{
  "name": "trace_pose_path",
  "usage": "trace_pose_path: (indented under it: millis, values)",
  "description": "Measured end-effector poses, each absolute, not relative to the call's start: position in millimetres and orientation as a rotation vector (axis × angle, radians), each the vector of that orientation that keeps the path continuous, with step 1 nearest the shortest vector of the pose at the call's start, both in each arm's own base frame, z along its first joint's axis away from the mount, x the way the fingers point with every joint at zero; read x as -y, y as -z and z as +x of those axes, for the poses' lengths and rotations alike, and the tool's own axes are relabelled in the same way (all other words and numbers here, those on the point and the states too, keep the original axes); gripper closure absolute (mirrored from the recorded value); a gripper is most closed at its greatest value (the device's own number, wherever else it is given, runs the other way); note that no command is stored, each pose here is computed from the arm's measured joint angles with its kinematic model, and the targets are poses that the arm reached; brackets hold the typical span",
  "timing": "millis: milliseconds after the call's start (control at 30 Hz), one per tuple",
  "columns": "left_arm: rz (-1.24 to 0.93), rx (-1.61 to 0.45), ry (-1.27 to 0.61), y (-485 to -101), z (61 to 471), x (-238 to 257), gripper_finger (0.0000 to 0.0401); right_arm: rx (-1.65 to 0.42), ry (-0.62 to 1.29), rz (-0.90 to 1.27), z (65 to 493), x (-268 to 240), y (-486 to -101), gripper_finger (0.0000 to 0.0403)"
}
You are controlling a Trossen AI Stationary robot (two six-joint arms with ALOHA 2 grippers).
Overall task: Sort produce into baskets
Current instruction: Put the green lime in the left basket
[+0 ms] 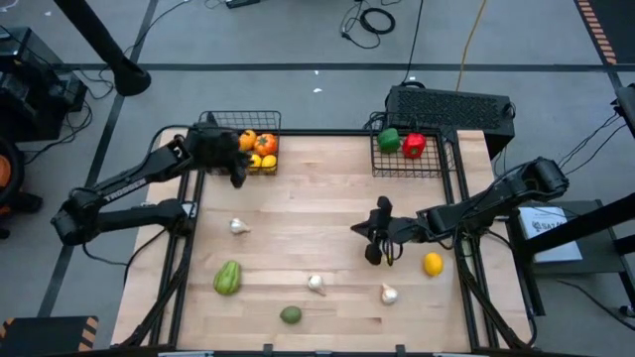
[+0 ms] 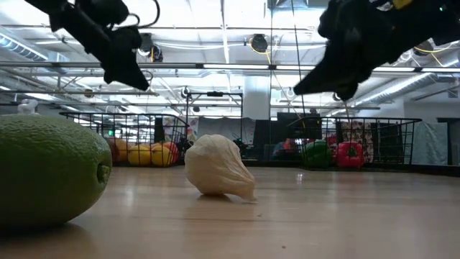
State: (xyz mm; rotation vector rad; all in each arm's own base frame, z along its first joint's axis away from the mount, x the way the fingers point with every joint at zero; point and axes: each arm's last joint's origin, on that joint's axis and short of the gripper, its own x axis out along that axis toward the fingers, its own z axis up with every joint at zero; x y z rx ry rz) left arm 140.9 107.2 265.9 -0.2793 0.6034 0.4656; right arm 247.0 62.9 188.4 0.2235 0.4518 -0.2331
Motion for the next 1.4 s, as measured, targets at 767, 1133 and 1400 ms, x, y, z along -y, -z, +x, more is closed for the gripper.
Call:
trace_pose_path:
  millis: [767,1133,1400]
  values:
    - [-0.183,-0.666,-0.097,-267.5,165.9,-24.4,0.0298,-0.592,-0.115,-0.091,402.3,-182.7,-188.9,0.0246]
    - [-0.140,-0.616,-0.118,-271.5,170.5,-12.2,0.0298,-0.625,-0.142,-0.057,443.2,-229.5,-154.0,0.0157]
    - [-0.143,-0.638,-0.068,-269.9,170.0,-1.7,0.0298,-0.671,-0.137,0.005,448.2,-231.9,-141.5,0.0116]
